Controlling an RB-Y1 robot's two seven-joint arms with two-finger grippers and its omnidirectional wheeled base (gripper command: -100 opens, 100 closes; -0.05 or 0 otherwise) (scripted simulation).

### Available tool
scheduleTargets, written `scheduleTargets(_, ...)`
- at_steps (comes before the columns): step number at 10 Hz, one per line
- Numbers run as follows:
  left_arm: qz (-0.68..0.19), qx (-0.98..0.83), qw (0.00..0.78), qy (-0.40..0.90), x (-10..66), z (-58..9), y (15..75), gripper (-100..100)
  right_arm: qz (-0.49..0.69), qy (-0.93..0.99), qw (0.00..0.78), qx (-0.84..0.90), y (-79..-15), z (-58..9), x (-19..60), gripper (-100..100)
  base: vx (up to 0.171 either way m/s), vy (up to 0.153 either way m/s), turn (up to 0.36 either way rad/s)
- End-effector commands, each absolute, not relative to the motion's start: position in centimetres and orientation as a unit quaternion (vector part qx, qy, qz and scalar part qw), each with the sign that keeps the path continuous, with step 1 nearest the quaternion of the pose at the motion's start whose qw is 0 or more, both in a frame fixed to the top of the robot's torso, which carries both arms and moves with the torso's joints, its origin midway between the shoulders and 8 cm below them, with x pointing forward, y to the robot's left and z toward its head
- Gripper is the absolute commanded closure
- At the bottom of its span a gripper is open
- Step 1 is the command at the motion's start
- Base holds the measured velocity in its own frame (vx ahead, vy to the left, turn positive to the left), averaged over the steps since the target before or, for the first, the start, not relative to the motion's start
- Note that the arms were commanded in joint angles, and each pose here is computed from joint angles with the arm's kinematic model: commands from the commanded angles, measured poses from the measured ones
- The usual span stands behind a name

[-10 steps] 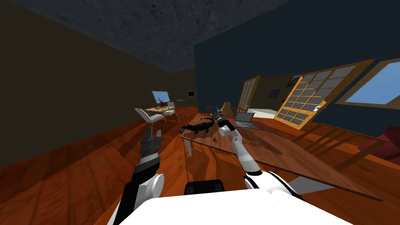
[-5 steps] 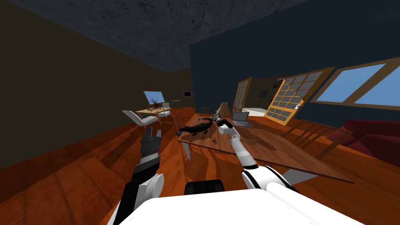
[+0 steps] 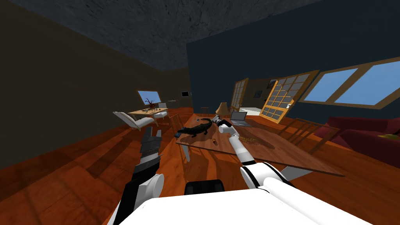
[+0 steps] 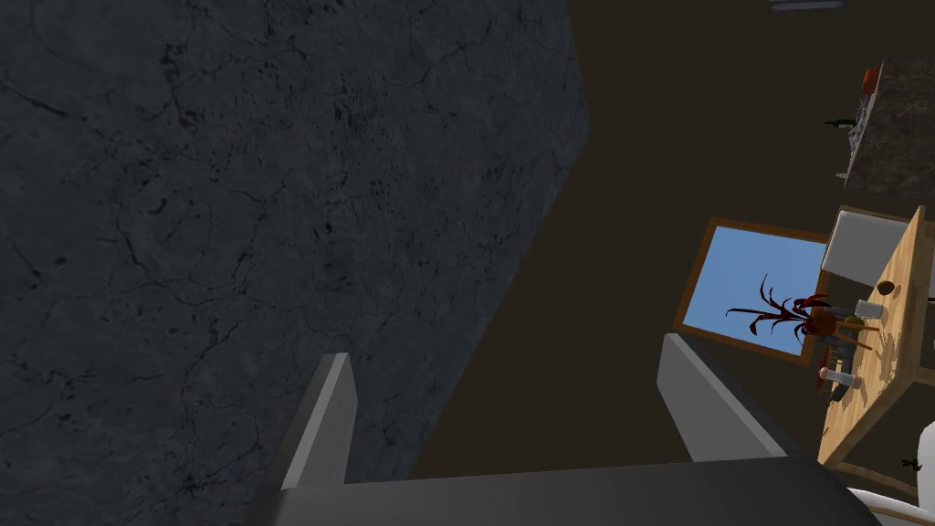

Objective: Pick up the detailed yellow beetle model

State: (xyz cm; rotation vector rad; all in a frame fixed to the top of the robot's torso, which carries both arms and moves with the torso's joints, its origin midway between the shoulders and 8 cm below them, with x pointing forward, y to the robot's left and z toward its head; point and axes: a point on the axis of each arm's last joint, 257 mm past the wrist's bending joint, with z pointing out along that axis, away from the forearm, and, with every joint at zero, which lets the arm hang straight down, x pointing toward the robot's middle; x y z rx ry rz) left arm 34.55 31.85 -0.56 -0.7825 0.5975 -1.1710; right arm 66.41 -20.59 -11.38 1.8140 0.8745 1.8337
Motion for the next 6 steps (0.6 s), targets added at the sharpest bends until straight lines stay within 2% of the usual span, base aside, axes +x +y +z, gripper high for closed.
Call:
scheduleTargets(1,-0.530,-0.354,0.721,0.270,34.6,-0.6,31.8,0,0.641,0.311,0.194,0.674,-21.3,-13.8,66.7,-100,0.061,0.056,-0.115)
scheduleTargets(2,-0.530,-0.354,0.721,0.270,34.6,-0.6,31.8,0,0.621,0.301,0.172,0.703,-22.0,-15.8,66.8,-100,0.078,0.082,-0.166)
scheduleTargets(3,-0.530,-0.354,0.721,0.270,34.6,-0.6,31.8,0,0.629,0.300,0.174,0.696,-21.8,-14.8,66.8,-100,0.062,0.074,-0.116)
scheduleTargets(6,-0.530,-0.354,0.721,0.270,34.6,-0.5,31.8,0,0.610,0.301,0.170,0.713,-22.3,-17.4,66.8,-100,0.010,0.011,0.008)
